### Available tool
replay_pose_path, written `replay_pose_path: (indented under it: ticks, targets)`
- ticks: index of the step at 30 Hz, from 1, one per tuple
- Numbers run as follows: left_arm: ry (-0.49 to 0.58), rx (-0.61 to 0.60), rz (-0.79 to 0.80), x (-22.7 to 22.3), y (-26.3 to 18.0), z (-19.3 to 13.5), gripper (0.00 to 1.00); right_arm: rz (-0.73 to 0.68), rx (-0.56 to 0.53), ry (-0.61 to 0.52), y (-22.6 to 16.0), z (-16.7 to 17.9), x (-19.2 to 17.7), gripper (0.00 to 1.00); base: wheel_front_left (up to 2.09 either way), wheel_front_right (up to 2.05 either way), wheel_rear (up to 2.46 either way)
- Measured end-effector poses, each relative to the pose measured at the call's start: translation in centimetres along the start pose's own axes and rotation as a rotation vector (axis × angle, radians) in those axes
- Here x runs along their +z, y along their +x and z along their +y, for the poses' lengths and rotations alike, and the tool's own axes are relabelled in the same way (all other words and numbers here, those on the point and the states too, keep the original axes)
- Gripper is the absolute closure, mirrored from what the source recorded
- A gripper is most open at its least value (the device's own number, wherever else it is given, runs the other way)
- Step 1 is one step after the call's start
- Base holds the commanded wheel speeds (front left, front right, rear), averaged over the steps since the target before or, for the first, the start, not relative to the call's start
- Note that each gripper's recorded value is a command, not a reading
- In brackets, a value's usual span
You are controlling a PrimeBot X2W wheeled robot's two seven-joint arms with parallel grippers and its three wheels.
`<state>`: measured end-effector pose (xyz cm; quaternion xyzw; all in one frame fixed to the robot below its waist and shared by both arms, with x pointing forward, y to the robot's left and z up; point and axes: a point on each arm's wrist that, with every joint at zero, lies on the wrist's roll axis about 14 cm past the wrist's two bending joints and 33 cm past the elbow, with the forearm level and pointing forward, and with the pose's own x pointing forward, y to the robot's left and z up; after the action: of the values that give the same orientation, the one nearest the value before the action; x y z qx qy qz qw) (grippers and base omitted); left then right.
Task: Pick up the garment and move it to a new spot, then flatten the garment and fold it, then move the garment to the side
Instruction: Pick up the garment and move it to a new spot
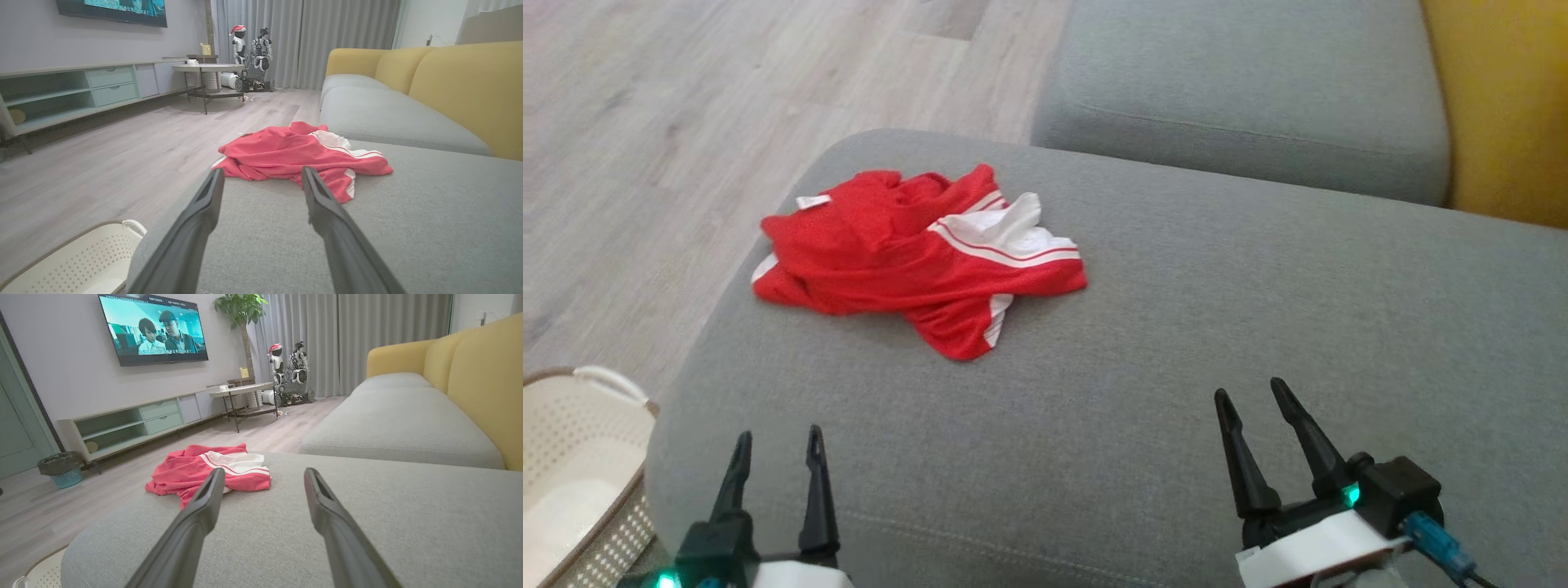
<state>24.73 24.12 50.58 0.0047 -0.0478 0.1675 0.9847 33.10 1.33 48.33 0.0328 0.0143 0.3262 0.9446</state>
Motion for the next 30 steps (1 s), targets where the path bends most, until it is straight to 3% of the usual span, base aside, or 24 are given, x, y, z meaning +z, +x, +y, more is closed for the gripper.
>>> replay_pose_path:
  ticks: [7, 10, 16, 19, 22, 24, 30]
  targets:
    - [0.018, 0.065, 0.029, -0.6, -0.3, 1.9, 0.00, 0.032, 0.022, 0.016, 0.7, 0.3, -1.1, 0.00, 0.00, 0.00, 0.00]
    - [0.047, 0.055, -0.029, 1.3, 1.3, 2.1, 0.00, 0.057, 0.012, 0.019, 0.9, -0.3, -2.0, 0.00, 0.00, 0.00, 0.00]
    - [0.151, -0.122, -0.293, 9.8, 9.8, -0.1, 0.00, 0.113, 0.021, 0.006, 2.3, -1.2, -4.3, 0.00, 0.00, 0.00, 0.00]
    - [0.184, -0.228, -0.314, 10.6, 14.1, -2.0, 0.00, 0.107, 0.019, -0.006, 4.0, -2.3, -4.5, 0.00, 0.00, 0.00, 0.00]
    - [0.179, -0.308, -0.240, 8.5, 18.3, -3.8, 0.00, 0.098, 0.009, -0.013, 5.6, -3.6, -4.7, 0.00, 0.00, 0.00, 0.00]
    - [0.186, -0.359, -0.111, 5.6, 21.1, -5.3, 0.00, 0.109, 0.000, -0.012, 6.1, -4.6, -5.5, 0.00, 0.00, 0.00, 0.00]
    - [0.220, -0.603, 0.201, -1.0, 26.4, -12.8, 0.00, 0.153, -0.056, -0.011, 7.1, -8.5, -8.4, 0.00, 0.00, 0.00, 0.00]
